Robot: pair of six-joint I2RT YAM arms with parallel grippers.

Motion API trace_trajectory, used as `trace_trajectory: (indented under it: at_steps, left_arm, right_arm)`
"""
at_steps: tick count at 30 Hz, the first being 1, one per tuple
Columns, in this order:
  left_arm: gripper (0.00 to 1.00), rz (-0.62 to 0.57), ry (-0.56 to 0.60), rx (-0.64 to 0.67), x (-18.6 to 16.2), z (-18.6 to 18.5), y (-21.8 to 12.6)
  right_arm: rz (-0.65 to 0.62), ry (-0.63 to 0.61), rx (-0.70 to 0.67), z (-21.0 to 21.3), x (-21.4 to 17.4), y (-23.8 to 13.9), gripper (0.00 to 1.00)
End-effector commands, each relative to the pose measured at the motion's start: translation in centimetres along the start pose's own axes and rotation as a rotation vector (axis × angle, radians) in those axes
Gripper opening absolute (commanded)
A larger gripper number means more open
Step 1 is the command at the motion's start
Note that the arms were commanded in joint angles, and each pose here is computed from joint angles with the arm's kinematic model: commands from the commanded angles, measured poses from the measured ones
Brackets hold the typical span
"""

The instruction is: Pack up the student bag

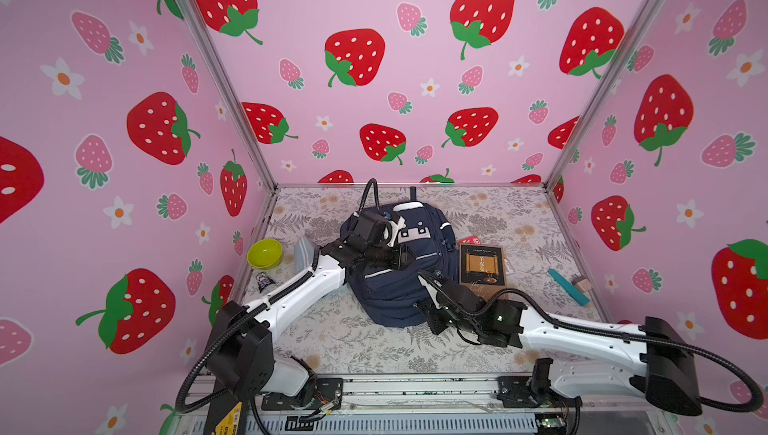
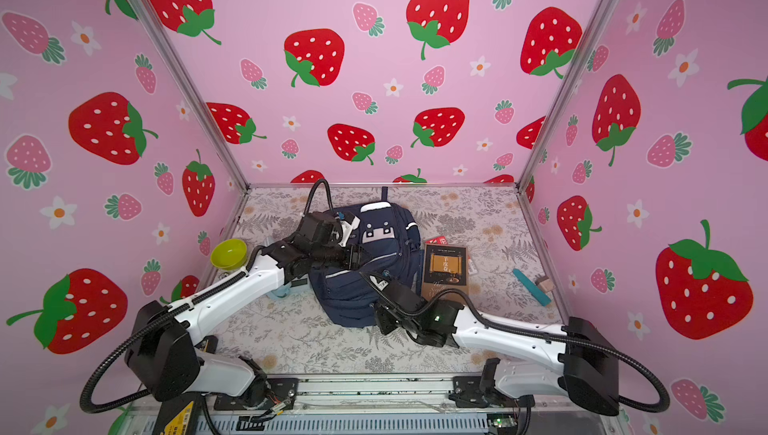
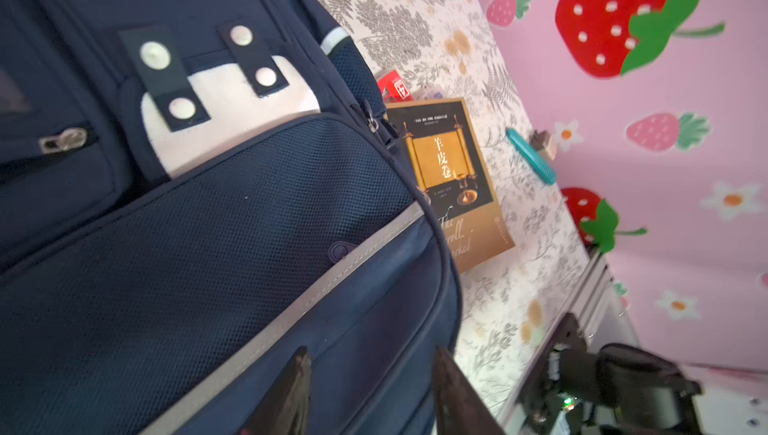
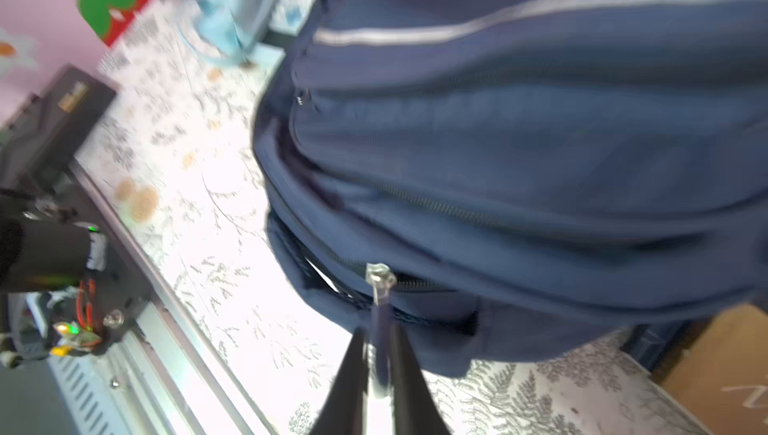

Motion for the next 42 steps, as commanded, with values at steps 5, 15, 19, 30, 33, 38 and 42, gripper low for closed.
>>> trace_trajectory:
  at_steps: [5,15,19,30,33,38,42]
  left_arm:
    - [0.72,0.212,0.114,0.121,-5.1,0.4,-3.7]
    - [0.9,0.404,0.277,0.275,-7.3,0.8,-0.5]
    - [0.9,0.416,0.292,0.338,-6.9,1.6,0.6]
    - [0.88,0.33,0.278,0.31,-6.3,1.3,0.8]
    - [0.86,0.318,0.256,0.291,-6.2,1.4,0.7]
    - [0.84,0.334,0.24,0.285,-6.2,1.8,0.8]
    - [0.84,0.341,0.237,0.288,-6.3,2.0,0.8]
  right_arm:
    - [-0.112,0.132,-0.016,-2.7,1.1,-2.0,0.0]
    - [0.064,0.148,0.134,-0.9,-1.5,1.4,0.38]
    - [0.116,0.198,0.118,-0.7,-2.7,3.1,0.41]
    - [0.19,0.143,-0.028,-0.2,-3.2,5.1,0.47]
    - [0.208,0.122,-0.089,-0.4,-3.1,5.7,0.4]
    - [0.265,0.084,-0.173,-0.9,-3.8,6.6,0.24]
    - [0.279,0.076,-0.193,-1.0,-4.1,6.8,0.24]
Point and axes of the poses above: each gripper's point midway between its finger pads, its own y axis out along the fingers, its own z axis along the line the jaws close on, x = y × z, the point moved 5 cm from there along -y, back along the fingers, and after that the axes turned 8 degrees about y, right-handed, at the moved point
